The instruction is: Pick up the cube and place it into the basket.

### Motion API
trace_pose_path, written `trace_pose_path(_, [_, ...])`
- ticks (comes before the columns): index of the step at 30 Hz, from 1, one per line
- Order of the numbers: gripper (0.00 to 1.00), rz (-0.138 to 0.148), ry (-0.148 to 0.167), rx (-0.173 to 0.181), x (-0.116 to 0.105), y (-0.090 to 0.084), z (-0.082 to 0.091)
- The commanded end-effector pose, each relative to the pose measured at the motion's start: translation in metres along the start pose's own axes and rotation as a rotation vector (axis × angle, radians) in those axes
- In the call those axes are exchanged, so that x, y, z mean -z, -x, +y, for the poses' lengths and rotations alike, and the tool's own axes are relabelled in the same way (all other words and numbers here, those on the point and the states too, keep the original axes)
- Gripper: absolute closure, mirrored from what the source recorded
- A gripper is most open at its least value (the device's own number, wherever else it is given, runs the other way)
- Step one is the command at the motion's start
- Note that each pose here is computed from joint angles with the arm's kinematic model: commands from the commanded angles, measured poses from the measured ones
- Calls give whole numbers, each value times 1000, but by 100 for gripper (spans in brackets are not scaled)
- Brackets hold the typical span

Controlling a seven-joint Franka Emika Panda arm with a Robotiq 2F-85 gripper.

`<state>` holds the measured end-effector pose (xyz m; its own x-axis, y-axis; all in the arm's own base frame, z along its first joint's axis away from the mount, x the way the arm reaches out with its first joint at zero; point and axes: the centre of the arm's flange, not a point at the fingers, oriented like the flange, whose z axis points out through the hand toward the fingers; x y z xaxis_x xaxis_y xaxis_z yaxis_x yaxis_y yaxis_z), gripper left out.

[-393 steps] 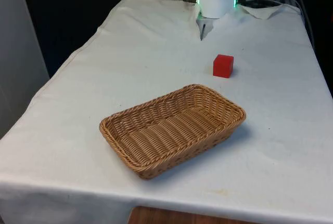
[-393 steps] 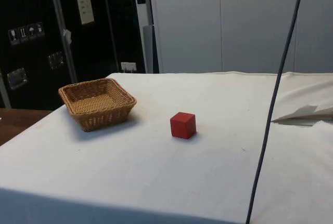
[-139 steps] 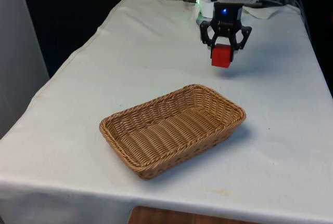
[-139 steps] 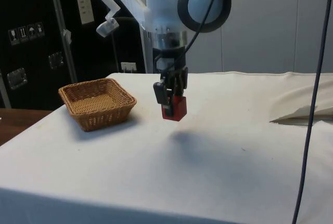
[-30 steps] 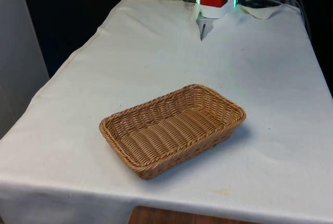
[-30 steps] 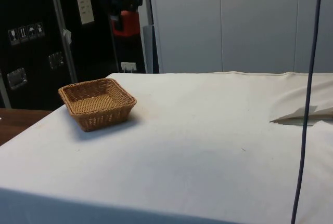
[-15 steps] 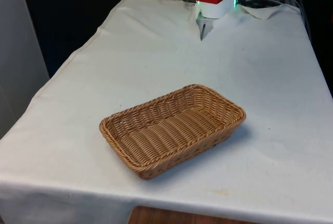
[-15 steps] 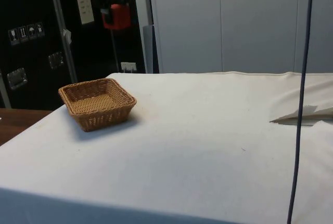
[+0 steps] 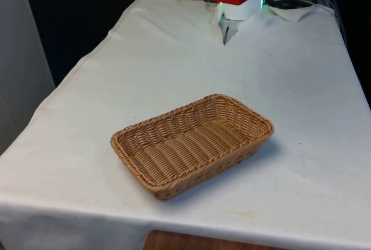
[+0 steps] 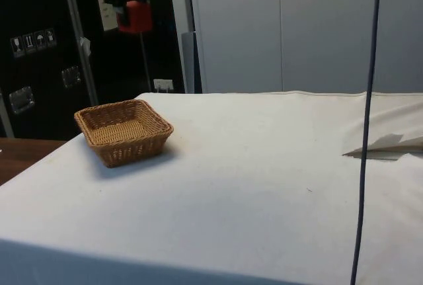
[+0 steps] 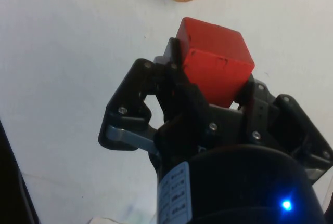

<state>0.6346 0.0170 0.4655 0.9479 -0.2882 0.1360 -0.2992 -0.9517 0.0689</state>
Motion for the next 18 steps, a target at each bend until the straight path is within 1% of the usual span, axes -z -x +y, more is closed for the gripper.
trace_pose_path(1, [99,-8,1,-5,0,-3,-1])
trace_pose_path(8, [99,5,5,-12,-1,-19,-6])
trace_pose_path(9, [99,15,6,-8,-1,-19,-5])
trace_pose_path(10, [99,5,6,-14,-1,-20,-6])
trace_pose_path(18, [99,15,13,-20,-5,-37,-9])
